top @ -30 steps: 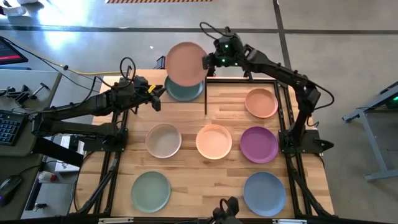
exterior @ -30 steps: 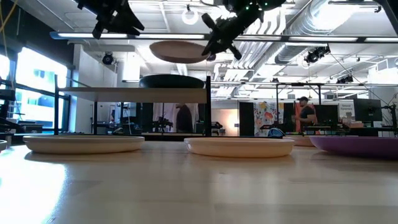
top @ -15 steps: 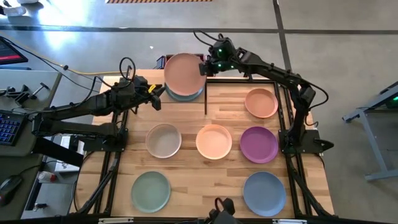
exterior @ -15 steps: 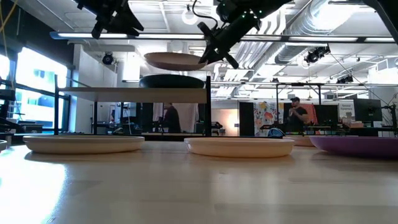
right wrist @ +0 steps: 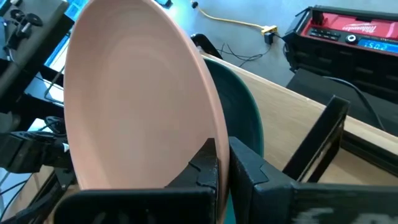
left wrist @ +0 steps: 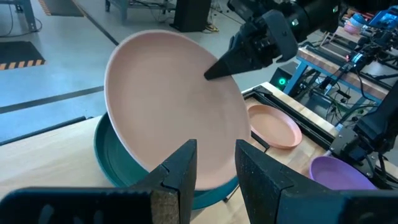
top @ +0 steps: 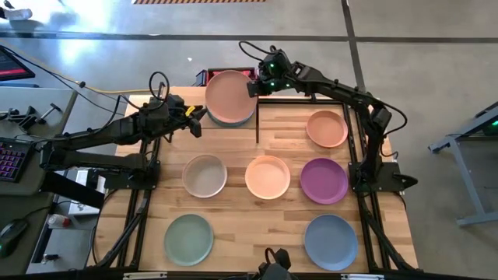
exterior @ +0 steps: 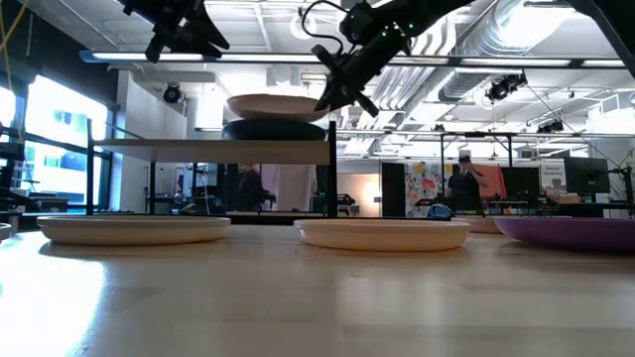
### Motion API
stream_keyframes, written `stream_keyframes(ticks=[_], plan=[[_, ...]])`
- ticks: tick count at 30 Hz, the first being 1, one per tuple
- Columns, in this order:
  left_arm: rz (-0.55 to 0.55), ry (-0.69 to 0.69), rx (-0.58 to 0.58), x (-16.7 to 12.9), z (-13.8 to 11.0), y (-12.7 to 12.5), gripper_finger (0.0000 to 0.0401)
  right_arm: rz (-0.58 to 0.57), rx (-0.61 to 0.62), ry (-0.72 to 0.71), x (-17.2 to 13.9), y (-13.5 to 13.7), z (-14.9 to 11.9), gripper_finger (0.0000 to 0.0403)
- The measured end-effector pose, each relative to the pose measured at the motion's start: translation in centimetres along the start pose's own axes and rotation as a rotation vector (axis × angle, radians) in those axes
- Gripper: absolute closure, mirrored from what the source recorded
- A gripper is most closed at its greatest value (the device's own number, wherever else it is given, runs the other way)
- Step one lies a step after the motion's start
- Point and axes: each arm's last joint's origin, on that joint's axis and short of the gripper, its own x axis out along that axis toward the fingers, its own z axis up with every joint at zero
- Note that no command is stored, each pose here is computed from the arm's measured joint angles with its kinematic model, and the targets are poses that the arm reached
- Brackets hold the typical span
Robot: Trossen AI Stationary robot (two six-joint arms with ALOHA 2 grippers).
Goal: Place and stack plates onto a shelf
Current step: Stack the bottom light brown plate on top the green plate on the shelf
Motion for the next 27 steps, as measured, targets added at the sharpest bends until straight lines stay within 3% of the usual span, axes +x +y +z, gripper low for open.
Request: stream_keyframes(ticks=[20, 27], plan=[[0.003, -0.002, 0.0, 0.0, 0.01, 0.01, 0.0304, 0.001, -0.014, -0.001, 0.86, 0.37, -0.41, 0.0403], [0.003, -0.001, 0.001, 0.0, 0.0, 0.01, 0.0304, -0.007, -0.033, -0.006, 0.88, 0.43, -0.44, 0.0385]])
